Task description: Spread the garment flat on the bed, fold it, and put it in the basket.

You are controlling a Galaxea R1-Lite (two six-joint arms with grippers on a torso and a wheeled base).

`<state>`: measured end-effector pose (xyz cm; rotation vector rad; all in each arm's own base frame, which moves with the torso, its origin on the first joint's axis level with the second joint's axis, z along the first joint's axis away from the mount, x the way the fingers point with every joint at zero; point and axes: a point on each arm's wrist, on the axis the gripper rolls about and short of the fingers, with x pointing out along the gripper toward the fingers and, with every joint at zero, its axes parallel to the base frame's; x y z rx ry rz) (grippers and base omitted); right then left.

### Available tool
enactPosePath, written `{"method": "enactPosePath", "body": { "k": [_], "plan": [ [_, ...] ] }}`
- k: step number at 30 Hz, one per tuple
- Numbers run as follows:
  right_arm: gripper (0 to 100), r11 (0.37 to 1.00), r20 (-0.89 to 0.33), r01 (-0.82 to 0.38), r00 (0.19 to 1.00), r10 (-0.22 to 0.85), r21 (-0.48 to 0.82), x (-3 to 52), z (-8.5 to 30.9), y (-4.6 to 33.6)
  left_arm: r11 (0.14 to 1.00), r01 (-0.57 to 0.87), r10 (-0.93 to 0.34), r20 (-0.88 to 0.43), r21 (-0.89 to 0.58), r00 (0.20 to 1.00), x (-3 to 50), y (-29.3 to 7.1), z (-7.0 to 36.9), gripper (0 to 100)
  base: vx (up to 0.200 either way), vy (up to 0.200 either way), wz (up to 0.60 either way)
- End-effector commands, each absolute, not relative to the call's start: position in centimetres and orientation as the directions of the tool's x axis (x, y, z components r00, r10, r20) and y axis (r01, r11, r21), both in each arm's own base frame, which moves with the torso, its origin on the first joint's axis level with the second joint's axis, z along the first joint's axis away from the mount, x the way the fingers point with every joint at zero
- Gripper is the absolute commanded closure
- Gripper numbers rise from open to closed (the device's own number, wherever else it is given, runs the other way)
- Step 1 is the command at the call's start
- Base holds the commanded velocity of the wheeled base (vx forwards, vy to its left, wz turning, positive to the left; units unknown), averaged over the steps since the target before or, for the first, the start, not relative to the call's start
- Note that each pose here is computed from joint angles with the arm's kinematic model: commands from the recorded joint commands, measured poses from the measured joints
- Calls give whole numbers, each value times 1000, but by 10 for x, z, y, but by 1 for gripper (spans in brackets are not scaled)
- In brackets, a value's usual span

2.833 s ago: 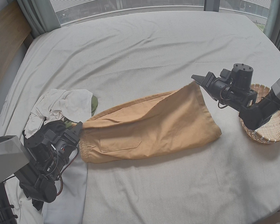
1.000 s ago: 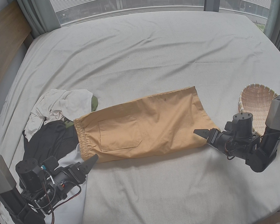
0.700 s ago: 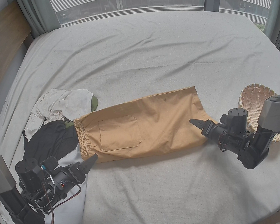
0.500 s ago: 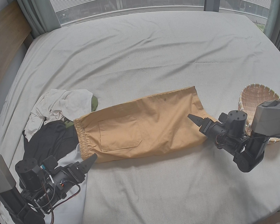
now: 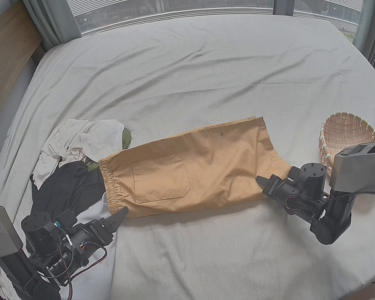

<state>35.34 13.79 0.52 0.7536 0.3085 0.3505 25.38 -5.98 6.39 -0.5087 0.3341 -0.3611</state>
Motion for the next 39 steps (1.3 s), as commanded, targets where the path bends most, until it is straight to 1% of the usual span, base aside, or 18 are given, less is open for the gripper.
{"method": "enactPosePath", "body": {
  "k": [1,6,11,12,13,16,19,22,26,30,35,39],
  "plan": [
    [100,668,-119,-231,893,435,708,331,34,135,817,235,-403,-228,-527,886,256,-57,61,0,0,0,0],
    [100,674,-137,-218,891,433,706,312,46,119,824,211,-387,-250,-526,888,258,-53,55,0,0,0,0],
    [100,724,-185,-167,906,380,669,296,48,95,820,210,-389,-250,-532,886,260,-54,54,0,0,0,0],
    [100,724,-185,-167,906,380,669,296,48,95,820,210,-389,-250,-532,886,260,-54,54,0,0,0,0],
    [100,749,-214,-144,908,359,646,291,45,86,819,217,-394,-246,-530,886,262,-55,54,0,0,0,0],
    [100,781,-245,-117,912,329,614,287,40,75,816,226,-398,-234,-532,887,270,-58,53,0,0,0,0],
    [100,787,-260,-93,915,309,610,284,39,68,808,238,-407,-219,-539,887,277,-61,52,0,0,0,0],
    [100,789,-261,-75,921,289,609,280,42,60,797,236,-422,-232,-555,877,284,-67,43,0,0,0,0],
    [100,789,-277,-68,915,293,611,277,40,57,796,234,-425,-241,-558,872,289,-70,37,0,0,0,0],
    [100,794,-287,-48,918,274,605,276,38,51,795,237,-434,-251,-558,865,295,-75,30,0,0,0,0],
    [100,812,-303,-18,923,238,583,273,37,40,796,236,-428,-241,-557,871,309,-77,22,0,0,0,0],
    [100,808,-321,-27,910,264,589,265,37,40,796,233,-433,-257,-558,864,314,-80,12,0,0,0,0]
  ]
}}
